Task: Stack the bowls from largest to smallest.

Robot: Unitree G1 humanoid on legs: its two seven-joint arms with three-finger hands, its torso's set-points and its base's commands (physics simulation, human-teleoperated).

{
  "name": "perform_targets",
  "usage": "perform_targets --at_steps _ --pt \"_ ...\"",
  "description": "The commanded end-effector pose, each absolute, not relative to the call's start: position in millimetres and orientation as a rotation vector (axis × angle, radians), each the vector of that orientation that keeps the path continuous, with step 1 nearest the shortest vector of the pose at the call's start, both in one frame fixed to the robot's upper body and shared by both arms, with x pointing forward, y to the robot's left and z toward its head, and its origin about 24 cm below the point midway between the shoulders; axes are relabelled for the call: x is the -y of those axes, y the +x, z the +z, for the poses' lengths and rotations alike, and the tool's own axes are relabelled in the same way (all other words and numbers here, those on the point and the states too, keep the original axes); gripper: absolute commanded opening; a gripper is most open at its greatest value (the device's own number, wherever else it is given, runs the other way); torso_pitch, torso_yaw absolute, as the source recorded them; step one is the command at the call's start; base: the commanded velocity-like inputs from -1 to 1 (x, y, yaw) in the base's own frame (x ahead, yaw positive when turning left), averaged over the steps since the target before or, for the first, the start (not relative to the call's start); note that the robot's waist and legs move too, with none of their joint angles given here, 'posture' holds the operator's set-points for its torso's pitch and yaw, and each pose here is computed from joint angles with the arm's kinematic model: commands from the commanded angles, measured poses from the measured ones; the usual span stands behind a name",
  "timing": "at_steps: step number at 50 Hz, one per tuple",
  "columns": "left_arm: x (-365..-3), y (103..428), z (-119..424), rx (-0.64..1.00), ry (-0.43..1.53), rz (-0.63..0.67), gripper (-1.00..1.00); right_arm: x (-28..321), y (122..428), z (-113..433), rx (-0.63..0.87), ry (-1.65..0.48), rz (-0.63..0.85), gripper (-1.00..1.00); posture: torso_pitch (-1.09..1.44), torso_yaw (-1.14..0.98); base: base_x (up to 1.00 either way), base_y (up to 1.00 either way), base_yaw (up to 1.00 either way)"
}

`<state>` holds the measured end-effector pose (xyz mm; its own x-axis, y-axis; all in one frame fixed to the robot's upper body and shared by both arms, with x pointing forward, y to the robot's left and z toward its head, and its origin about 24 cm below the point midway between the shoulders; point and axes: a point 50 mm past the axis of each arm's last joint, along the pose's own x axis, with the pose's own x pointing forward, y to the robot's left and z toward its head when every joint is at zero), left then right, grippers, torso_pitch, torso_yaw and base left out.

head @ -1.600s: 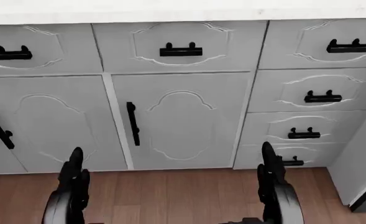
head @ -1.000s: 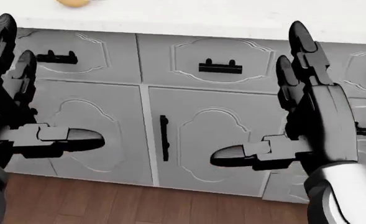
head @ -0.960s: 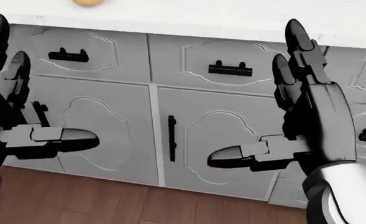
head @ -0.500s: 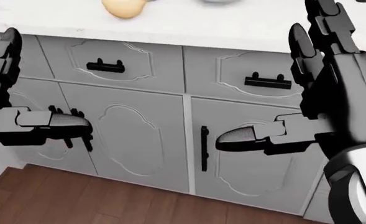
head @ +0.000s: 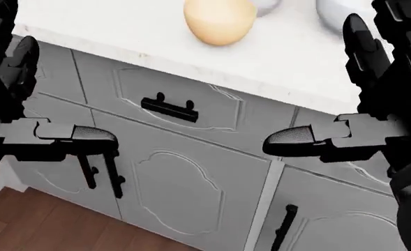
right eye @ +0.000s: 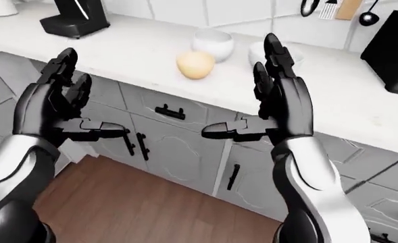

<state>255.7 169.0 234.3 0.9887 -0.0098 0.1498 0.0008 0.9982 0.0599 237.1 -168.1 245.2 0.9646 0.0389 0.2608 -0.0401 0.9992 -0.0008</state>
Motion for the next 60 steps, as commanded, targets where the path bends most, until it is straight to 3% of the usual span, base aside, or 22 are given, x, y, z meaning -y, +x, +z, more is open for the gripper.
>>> perform_targets --at_steps 1,18,60 --pt "-170 246 258 0.289 0.063 0.003 1.0 163 223 266 0.399 -0.001 0.067 1.0 0.0 0.0 0.0 0.0 -0.59" --pt "-172 245 267 0.304 0.075 0.006 1.0 163 218 283 0.439 -0.019 0.08 1.0 0.0 0.0 0.0 0.0 -0.64" --pt "-184 243 293 0.35 0.093 0.04 1.0 147 224 291 0.458 -0.038 0.128 1.0 0.0 0.0 0.08 0.0 -0.2"
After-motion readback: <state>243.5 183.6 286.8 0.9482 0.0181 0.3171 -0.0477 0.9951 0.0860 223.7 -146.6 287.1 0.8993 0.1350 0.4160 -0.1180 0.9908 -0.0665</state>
